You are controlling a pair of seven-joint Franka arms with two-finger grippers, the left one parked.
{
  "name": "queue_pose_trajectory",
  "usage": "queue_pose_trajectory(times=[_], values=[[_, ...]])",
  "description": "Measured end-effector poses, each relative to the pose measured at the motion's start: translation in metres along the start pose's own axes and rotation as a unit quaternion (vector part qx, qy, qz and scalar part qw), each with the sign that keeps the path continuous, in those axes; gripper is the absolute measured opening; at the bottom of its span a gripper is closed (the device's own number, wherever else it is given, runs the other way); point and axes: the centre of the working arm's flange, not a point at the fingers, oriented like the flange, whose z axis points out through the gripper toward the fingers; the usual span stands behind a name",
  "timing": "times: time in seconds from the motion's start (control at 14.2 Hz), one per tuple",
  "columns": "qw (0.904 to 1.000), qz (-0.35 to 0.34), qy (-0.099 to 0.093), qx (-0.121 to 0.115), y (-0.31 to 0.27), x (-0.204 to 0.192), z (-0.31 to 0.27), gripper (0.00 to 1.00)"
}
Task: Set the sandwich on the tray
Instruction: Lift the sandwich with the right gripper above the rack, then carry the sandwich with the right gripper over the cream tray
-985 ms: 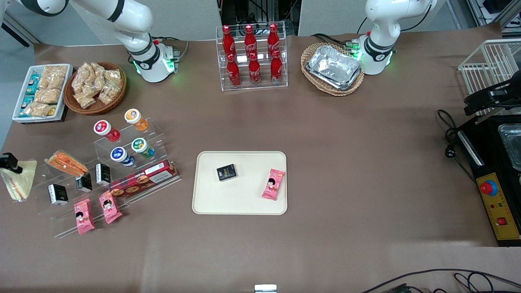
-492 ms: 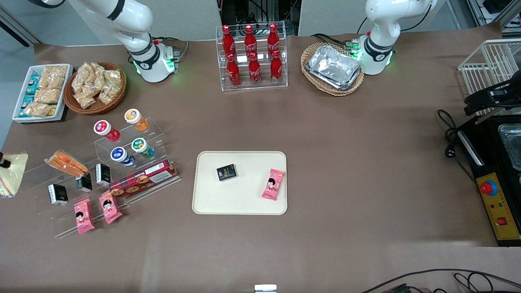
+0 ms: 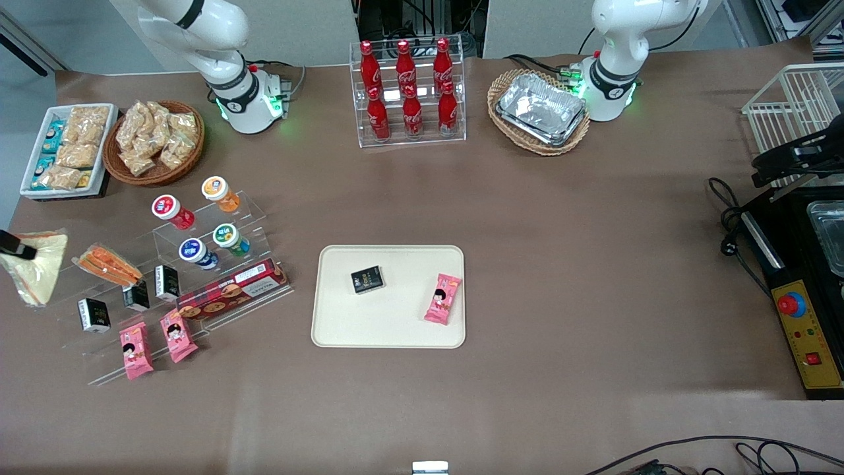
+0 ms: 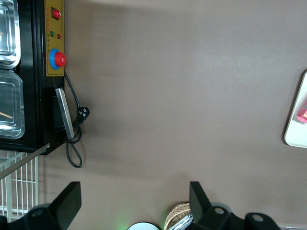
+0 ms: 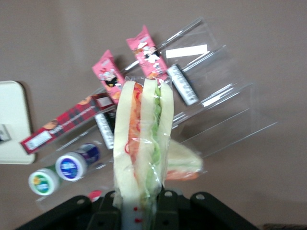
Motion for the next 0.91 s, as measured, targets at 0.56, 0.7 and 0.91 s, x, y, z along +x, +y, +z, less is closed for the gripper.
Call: queue_pose_trajectory(times=[0.56,0.7,0.91], values=[[0.9842,0.175,-0.018,-0.020,-0.171,0.012,-0.002,0.19],[0.9756,0.216,-0.022,-0.030,-0.215,0.011,0.006,0.19],[0.9550,0.292,-0.028,-0.042,-0.273,0.007,0.022,0.19]])
